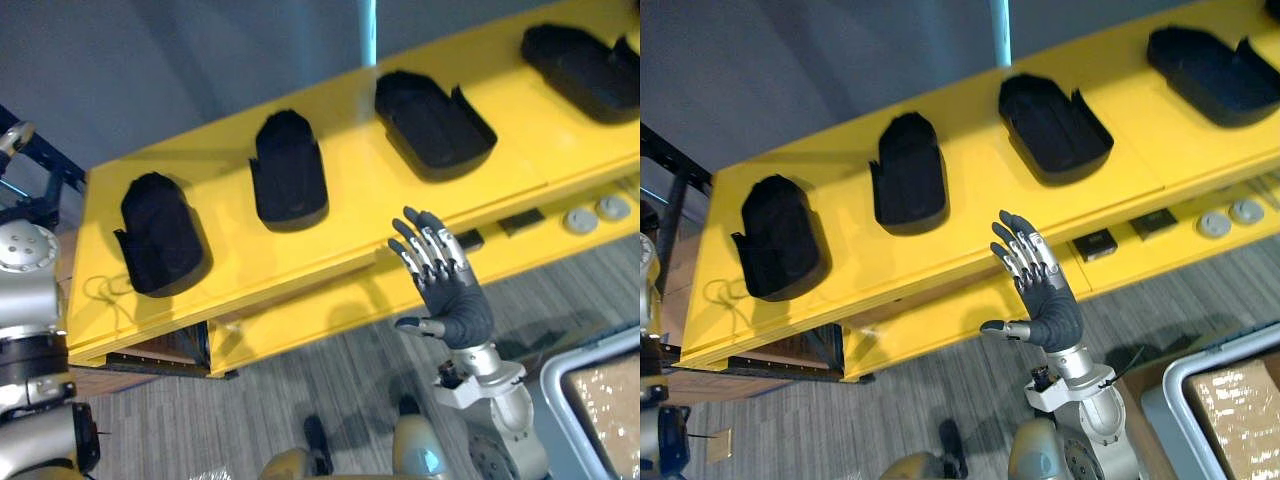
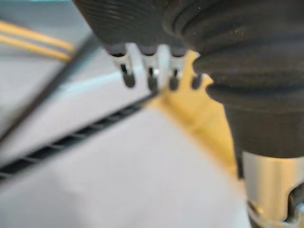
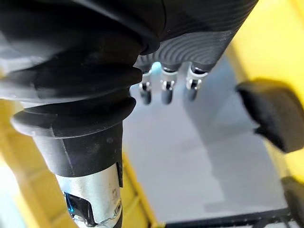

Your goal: Walk over and take plastic housings, then place them on the shelf

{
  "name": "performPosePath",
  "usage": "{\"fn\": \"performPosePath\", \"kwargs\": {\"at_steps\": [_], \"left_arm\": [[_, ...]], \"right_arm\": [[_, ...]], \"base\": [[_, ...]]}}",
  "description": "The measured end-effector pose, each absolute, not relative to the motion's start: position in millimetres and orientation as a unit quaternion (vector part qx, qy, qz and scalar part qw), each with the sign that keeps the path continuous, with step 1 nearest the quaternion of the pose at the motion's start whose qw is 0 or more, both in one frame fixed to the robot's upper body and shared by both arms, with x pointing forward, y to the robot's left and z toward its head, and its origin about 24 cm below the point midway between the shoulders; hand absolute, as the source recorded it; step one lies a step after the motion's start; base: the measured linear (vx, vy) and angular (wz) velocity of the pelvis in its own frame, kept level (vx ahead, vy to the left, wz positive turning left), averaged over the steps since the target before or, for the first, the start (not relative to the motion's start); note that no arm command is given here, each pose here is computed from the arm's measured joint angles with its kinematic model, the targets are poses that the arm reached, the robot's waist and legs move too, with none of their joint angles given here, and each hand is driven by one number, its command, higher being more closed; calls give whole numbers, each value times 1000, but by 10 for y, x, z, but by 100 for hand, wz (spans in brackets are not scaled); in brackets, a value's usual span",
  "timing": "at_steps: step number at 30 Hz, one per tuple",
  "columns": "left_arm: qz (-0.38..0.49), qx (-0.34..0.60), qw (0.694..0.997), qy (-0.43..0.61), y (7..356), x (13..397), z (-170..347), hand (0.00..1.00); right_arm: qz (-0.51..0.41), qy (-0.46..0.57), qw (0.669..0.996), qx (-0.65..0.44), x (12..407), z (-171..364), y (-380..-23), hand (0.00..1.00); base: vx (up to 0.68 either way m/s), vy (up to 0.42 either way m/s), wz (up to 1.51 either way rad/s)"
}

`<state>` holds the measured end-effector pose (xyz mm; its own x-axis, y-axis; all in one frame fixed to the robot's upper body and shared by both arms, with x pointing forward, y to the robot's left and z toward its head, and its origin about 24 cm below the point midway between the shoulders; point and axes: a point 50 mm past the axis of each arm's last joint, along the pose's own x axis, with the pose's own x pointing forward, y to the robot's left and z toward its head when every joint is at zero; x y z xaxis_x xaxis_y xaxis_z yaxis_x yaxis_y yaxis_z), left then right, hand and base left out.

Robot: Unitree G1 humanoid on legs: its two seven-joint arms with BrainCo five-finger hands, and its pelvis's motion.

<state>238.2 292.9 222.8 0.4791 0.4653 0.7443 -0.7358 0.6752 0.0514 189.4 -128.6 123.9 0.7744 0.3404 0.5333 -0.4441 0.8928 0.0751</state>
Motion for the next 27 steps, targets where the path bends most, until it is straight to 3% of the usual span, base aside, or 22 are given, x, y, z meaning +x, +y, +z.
{"fn": "performPosePath", "kwargs": {"at_steps": [1,5,10,15,21,27], "left_arm": [[339,173,848,-368,2829,2319,2157,0],[205,94,932,-283,2336,1930,1474,0],[75,4,988,-136,1946,1820,826,0],[66,-41,997,16,1818,1715,235,0],[82,-59,971,219,1687,1322,-607,0],[58,-70,970,225,1523,1229,-671,0]], "right_arm": [[205,-263,938,93,1900,1237,-1286,0],[158,-257,952,39,2072,1175,-1380,0],[145,-246,958,9,2334,1125,-1373,0],[124,-219,968,18,2520,1040,-1398,0],[67,-117,991,-17,2936,764,-1368,0],[-3,-87,996,-26,3152,656,-1234,0]], "base": [[70,-19,49],[2,-12,44],[-72,-4,35],[5,-8,29],[28,-13,18],[9,-23,18]]}}
